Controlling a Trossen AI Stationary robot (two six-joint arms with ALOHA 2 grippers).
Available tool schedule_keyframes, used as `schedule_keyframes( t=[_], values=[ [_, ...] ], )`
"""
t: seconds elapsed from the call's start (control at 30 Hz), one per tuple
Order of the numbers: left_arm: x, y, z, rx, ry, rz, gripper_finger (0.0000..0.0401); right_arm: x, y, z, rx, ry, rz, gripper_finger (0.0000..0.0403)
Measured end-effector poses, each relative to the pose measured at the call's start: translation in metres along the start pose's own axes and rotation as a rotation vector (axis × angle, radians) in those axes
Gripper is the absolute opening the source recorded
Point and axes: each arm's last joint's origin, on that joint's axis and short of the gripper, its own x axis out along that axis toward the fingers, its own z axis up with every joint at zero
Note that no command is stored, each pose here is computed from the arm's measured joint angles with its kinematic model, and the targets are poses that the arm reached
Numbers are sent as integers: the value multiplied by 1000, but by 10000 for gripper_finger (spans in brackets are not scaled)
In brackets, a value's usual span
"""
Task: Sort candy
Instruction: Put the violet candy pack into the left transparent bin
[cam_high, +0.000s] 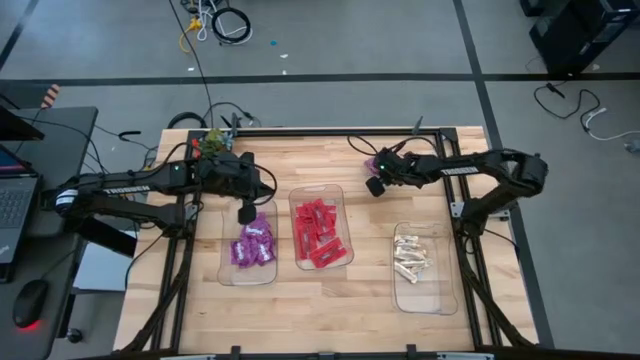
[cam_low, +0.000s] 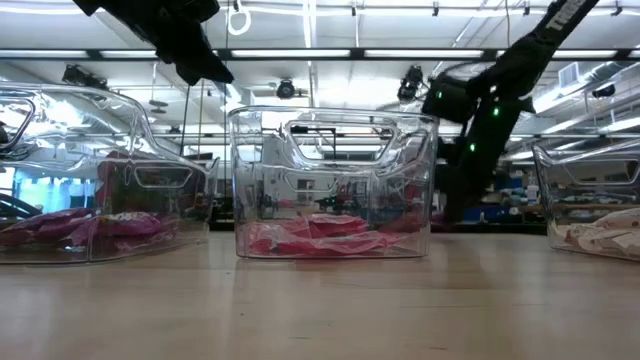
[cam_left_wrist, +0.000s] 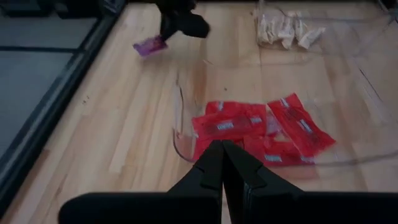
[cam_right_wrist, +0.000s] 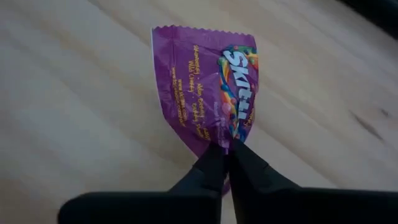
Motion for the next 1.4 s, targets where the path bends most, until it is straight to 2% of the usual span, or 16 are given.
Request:
schedule_keyframes(
  t=[0.1, 0.2, 0.43, 0.67, 0.8, 0.93, 1.23, 1.4],
  values=[
    [8, 1, 3, 22, -15, 11, 7, -20, 6, 5, -28, -51, 102, 14],
    [23, 1, 8, 93, -41, 12, 7, -45, 18, 12, -96, -131, 212, 4],
    [70, 1, 16, 405, -120, 35, 29, -99, 54, 20, -224, -275, 420, 1],
    [106, -9, 24, 665, -247, 94, 84, -124, 82, 18, -313, -326, 503, 1],
    [119, -14, 26, 785, -286, 159, 111, -130, 90, 16, -334, -346, 533, 1],
    [131, -21, 24, 889, -313, 176, 126, -132, 94, 14, -346, -352, 548, 0],
    [138, -29, 27, 939, -380, 222, 123, -133, 95, 13, -353, -352, 550, 0],
    [139, -29, 27, 941, -372, 218, 71, -133, 96, 14, -352, -367, 557, 1]
  ],
)
